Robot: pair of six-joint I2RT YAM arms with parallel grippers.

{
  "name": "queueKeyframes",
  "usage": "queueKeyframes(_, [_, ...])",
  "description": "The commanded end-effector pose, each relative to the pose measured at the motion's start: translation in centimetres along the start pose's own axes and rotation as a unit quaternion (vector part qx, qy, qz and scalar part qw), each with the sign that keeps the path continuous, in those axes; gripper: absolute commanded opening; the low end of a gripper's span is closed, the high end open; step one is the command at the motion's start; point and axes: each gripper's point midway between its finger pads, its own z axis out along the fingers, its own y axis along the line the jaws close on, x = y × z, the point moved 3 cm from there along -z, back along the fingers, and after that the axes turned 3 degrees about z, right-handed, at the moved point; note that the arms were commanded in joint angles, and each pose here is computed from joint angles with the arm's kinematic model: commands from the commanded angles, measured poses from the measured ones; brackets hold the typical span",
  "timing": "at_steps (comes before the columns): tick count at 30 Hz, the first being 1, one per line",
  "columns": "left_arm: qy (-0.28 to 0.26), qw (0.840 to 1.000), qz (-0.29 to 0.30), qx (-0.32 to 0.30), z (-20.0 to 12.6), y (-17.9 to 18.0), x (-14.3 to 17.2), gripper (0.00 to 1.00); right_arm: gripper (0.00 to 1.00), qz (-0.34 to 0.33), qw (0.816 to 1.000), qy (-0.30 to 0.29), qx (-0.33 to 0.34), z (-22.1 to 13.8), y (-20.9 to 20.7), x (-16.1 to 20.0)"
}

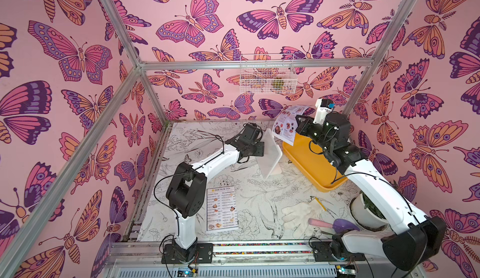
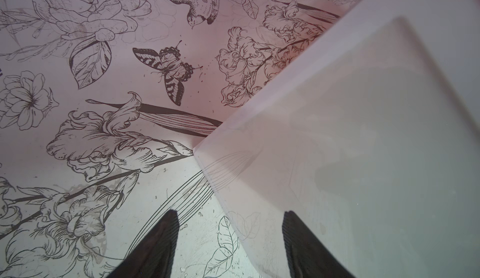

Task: Replace the menus in the menu holders
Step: Insert the menu into the menu holder.

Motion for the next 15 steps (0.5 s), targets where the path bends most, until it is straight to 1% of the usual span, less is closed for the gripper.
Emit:
queueKeyframes(1, [-0.010, 1.000, 0.009, -0.003, 0.09, -0.23, -0.56, 0.67, 0.00, 0.001, 1.000, -0.005, -0.006, 0.17, 0.31, -0.60])
queueKeyframes(7, [-0.009, 1.000, 0.010, -0.003, 0.14, -0.23, -0.52, 0.66, 0.00, 0.000, 1.000, -0.009, -0.002, 0.12, 0.04, -0.75])
queueKeyframes(15, [-0.008, 1.000, 0.008, -0.004, 0.24, -0.18, -0.41, 0.66, 0.00, 0.004, 1.000, 0.002, -0.008, 0.30, 0.00, -0.27])
